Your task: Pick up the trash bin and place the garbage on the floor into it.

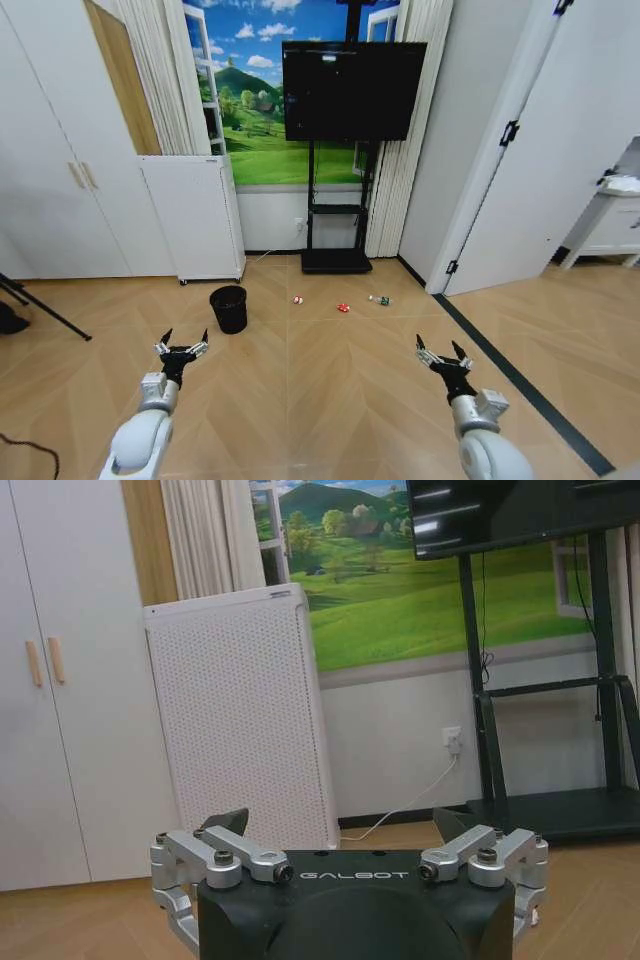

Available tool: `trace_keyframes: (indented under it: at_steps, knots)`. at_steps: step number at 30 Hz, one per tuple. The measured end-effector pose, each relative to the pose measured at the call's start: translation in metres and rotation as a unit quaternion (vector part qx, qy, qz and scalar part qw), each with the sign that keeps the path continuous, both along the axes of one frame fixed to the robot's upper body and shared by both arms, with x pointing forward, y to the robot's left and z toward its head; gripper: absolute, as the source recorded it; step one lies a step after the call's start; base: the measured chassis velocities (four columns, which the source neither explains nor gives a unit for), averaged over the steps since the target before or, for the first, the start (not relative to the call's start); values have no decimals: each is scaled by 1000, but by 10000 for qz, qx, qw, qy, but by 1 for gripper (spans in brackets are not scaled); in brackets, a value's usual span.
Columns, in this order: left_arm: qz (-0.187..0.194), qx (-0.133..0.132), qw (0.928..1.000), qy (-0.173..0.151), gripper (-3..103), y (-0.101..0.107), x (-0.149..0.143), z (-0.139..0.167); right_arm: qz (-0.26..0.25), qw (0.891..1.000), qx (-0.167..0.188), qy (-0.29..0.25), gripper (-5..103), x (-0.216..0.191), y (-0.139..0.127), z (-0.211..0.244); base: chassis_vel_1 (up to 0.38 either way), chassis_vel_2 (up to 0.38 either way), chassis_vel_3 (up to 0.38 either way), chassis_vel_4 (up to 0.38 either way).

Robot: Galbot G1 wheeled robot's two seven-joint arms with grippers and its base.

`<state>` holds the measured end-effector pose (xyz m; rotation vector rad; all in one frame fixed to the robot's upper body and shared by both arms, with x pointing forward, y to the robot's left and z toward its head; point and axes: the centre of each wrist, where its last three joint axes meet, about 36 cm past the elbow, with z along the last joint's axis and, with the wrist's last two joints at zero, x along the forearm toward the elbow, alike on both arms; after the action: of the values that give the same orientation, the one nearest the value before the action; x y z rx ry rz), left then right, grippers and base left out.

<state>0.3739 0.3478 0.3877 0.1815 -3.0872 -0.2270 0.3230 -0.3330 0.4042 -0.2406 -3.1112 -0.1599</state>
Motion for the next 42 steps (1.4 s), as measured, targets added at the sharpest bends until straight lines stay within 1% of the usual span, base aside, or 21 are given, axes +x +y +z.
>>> trace_keyframes:
  at_steps: [12,21,31,35,42]
  knots:
    - [27,50,10000,58,100,1,-1,-2,45,9999,-62,-76,100,-2,-2,-1,0,0,0,0]
    - [38,64,10000,52,100,3,-1,-1,51,10000,-84,10,100,-2,-1,-5,0,0,0,0]
    - [38,31,10000,82,100,0,-2,-3,18,9999,-120,94,100,-1,-4,-10,0,0,0,0]
    - [57,33,9999,102,100,1,-5,-5,26,9999,-113,101,100,-1,-4,-11,-56,46,80,-74]
    - [68,33,9999,79,100,1,-3,-4,41,9999,-110,95,100,0,-3,-10,-196,195,184,-193]
